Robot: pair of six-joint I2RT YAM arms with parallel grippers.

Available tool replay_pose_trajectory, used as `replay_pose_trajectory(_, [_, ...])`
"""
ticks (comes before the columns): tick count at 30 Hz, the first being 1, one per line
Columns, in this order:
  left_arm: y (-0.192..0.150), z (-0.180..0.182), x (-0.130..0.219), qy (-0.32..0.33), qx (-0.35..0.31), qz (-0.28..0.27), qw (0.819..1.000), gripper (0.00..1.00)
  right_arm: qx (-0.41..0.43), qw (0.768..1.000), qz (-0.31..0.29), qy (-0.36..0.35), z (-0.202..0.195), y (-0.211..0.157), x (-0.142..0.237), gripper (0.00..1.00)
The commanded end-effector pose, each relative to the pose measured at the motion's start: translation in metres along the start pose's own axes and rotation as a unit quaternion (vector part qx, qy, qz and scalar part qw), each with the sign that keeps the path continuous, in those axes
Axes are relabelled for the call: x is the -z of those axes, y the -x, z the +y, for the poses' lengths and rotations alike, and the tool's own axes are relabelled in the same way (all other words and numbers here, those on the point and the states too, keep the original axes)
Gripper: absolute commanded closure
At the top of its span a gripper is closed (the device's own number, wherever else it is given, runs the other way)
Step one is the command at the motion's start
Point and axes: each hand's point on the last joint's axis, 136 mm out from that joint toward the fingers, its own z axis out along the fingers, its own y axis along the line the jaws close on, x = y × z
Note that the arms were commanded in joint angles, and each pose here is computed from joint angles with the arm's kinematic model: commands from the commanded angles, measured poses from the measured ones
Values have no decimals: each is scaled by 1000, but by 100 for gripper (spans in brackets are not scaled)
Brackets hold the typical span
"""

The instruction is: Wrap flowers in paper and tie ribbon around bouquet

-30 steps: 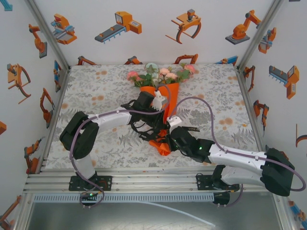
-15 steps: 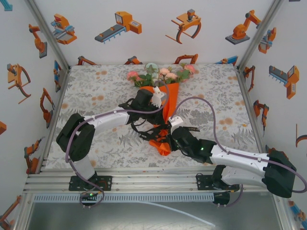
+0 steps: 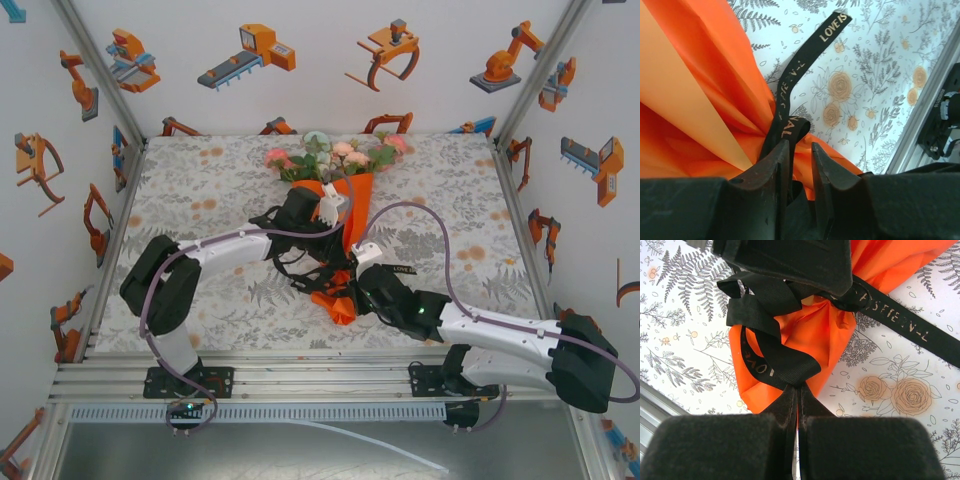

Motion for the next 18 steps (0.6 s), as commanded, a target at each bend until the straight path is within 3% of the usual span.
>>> replay_pose_trajectory(1, [-9,9,-7,22,-17,14,1000,72,-11,1000,-4,-10,-5,2,1,100])
replay_pose_trajectory(3, [-11,12,-8,27,-22,20,999,74,-11,1000,-4,-9,-5,2,1,100])
replay_pose_trajectory(9, [-7,9,-5,23,-19,10,1000,100,-14,1000,-3,-11,-6,1,0,100])
replay_pose_trajectory(18, [28,-22,19,-23,-13,-50,998,100,-18,1000,-7,-13,-9,2,0,100])
